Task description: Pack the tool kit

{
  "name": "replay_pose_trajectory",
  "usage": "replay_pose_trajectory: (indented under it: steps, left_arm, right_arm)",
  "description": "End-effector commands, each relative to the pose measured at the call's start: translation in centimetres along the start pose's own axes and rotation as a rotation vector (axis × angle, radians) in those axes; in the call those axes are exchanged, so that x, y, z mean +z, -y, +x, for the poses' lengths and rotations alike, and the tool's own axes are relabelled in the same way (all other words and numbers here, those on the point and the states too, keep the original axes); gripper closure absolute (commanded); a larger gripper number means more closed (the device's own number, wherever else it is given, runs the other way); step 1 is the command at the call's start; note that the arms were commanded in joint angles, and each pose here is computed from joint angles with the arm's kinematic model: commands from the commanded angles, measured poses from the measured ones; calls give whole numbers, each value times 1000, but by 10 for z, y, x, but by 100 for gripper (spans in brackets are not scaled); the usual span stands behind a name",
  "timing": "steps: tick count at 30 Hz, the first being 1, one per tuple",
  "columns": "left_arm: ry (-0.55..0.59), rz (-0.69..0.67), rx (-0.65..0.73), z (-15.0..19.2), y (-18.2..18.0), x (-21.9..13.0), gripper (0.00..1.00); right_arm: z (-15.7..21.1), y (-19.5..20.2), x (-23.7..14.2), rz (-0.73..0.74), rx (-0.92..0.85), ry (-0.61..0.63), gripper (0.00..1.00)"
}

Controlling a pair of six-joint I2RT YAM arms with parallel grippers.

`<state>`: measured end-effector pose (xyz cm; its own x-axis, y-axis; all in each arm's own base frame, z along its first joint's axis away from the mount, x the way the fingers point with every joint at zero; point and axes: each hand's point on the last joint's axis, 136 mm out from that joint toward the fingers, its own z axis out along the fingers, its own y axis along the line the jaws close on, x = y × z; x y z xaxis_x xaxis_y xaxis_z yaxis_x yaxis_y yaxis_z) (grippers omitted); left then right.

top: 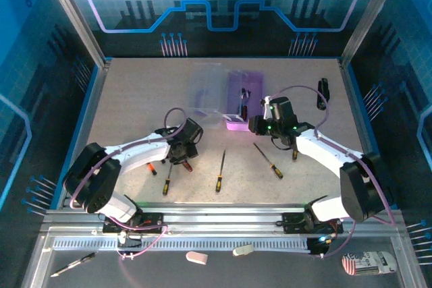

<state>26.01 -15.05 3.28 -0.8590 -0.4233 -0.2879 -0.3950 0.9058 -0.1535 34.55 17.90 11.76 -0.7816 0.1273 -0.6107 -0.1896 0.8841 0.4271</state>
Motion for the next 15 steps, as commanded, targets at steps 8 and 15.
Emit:
replay_pose_trajectory:
  steps: [8,15]
  left_arm:
    - [23,-66,35,6,-15,-31,50]
    - [-44,-66,72,21,-15,-17,49]
  right_arm:
    - [-5,1,-1,-14,22,36,71]
    - [-1,5,5,-8,27,25,71]
